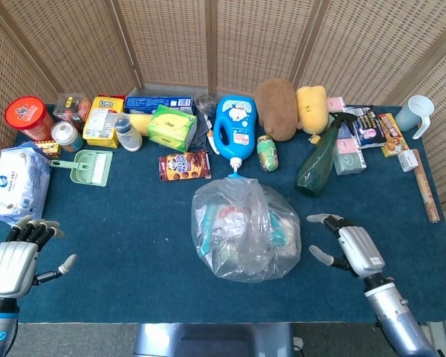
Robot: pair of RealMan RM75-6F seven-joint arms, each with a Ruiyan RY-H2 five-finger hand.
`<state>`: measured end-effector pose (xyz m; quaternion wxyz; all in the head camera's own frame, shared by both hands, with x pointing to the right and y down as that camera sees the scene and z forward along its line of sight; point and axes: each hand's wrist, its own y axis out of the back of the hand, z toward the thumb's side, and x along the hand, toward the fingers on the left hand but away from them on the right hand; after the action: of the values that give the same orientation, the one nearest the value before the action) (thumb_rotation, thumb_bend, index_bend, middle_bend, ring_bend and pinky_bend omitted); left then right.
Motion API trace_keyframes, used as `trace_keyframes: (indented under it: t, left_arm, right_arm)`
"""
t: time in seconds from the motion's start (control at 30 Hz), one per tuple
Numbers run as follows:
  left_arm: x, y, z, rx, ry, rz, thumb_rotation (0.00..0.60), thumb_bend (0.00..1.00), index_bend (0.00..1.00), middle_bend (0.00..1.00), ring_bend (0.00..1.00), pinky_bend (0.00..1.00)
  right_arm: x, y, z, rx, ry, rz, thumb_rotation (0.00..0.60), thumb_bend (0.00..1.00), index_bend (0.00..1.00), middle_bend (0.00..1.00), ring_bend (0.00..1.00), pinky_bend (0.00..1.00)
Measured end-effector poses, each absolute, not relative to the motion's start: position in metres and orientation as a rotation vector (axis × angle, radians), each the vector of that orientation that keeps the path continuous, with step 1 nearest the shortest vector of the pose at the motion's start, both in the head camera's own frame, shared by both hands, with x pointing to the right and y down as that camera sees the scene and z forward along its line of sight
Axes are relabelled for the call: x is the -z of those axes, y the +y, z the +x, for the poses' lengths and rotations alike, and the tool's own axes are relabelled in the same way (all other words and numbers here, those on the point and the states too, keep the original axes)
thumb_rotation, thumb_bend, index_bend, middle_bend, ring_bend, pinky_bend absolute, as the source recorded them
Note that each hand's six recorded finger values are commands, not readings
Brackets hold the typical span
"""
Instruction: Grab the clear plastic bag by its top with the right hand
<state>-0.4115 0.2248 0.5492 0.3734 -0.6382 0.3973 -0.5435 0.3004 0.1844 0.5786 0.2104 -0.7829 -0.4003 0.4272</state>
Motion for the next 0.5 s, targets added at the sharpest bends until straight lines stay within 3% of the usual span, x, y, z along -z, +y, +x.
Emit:
trace_keyframes:
  t: [0.5]
  left_arm:
    - [-0.559, 0.227, -0.423, 1.426, 1.025, -1.641, 0.001, 0.21, 0.39, 0.32, 0.23, 0.13]
  right_arm:
    - [-0.609, 0.169, 0.23, -1.141, -1.013, -2.301, 0.004, 0.23, 0.24, 0.26, 0.23, 0.23]
